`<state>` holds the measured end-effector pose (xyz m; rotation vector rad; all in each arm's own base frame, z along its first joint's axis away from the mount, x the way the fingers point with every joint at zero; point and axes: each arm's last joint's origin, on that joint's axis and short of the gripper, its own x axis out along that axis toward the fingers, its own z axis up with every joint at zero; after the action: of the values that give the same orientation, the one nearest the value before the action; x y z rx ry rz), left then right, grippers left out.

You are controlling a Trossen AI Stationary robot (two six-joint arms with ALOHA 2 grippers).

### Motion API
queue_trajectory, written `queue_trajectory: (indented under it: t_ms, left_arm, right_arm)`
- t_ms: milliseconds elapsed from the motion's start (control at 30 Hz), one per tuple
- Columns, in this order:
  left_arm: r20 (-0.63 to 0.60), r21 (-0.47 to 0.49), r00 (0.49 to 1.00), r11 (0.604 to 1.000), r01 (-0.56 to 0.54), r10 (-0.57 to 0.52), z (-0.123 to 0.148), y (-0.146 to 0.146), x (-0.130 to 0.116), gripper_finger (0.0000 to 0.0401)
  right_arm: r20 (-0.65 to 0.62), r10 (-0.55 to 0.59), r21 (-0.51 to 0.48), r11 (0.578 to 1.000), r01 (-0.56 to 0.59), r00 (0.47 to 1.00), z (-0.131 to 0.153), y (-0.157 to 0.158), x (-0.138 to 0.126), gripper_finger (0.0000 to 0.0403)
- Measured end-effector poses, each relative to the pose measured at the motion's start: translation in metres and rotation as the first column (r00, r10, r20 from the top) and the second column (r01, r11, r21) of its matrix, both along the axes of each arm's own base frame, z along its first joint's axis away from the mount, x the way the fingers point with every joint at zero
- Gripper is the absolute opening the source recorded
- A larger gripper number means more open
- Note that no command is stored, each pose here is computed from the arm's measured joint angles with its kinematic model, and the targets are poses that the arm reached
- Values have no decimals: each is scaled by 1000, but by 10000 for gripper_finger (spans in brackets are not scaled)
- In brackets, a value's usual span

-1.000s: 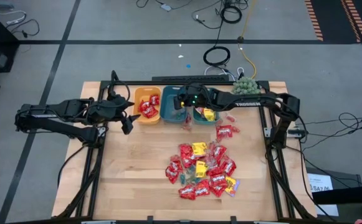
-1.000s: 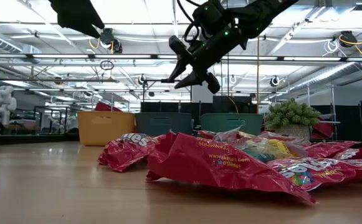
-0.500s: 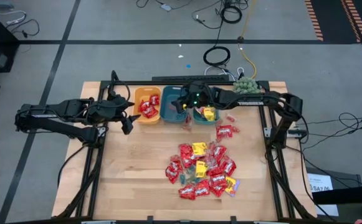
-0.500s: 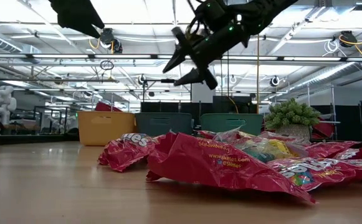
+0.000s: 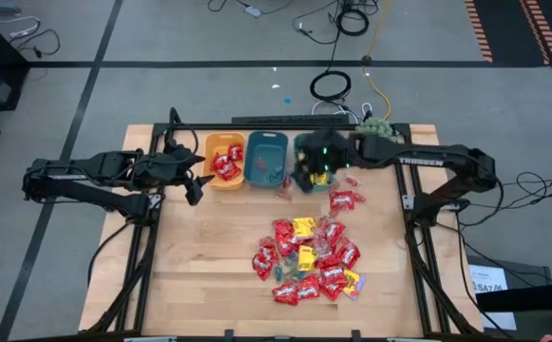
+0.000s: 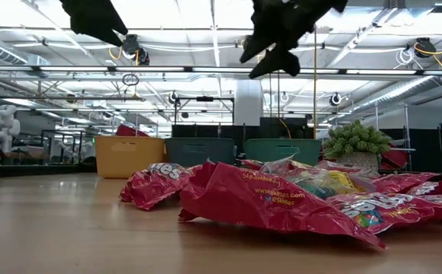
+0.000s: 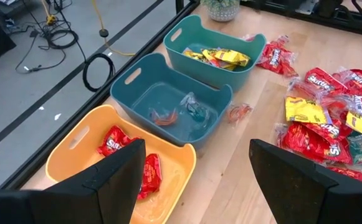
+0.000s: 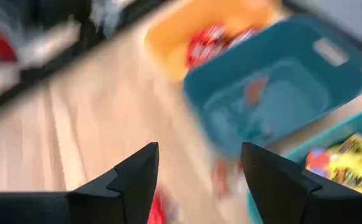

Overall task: Sort candy
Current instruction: Put the transparent orange gummy into the blue bin

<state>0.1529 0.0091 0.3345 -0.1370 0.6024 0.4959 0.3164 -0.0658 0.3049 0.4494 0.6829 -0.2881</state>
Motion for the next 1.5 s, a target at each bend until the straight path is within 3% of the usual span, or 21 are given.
queue_trajectory:
  t_ms: [100, 267, 433, 600, 767, 1267, 1500]
  left_arm:
    - [0, 0, 1000, 1000, 0, 0, 0, 0, 0, 297]
    - [0, 0, 1000, 1000, 0, 0, 0, 0, 0, 297]
    - [0, 0, 1000, 1000, 0, 0, 0, 0, 0, 297]
    - [0, 0, 1000, 1000, 0, 0, 0, 0, 0, 297]
    - [0, 0, 1000, 1000, 0, 0, 0, 0, 0, 297]
    - [0, 0, 1000, 1000, 0, 0, 0, 0, 0, 297]
    - [0, 0, 1000, 1000, 0, 0, 0, 0, 0, 297]
  right_arm:
    - [-111, 119, -49, 991, -125, 987, -10, 23, 0, 210]
    - [-279, 190, -168, 955, -243, 941, -32, 53, 7, 202]
    - [-333, 267, -240, 904, -355, 905, -58, 68, 29, 191]
    - [-352, 235, -204, 925, -319, 906, -95, 69, 51, 172]
    - [-400, 106, -263, 938, -225, 910, -123, 64, 61, 146]
    - [-437, 15, -300, 940, -161, 899, -163, 29, 75, 128]
    - [-495, 11, -286, 942, -174, 869, -176, 24, 73, 116]
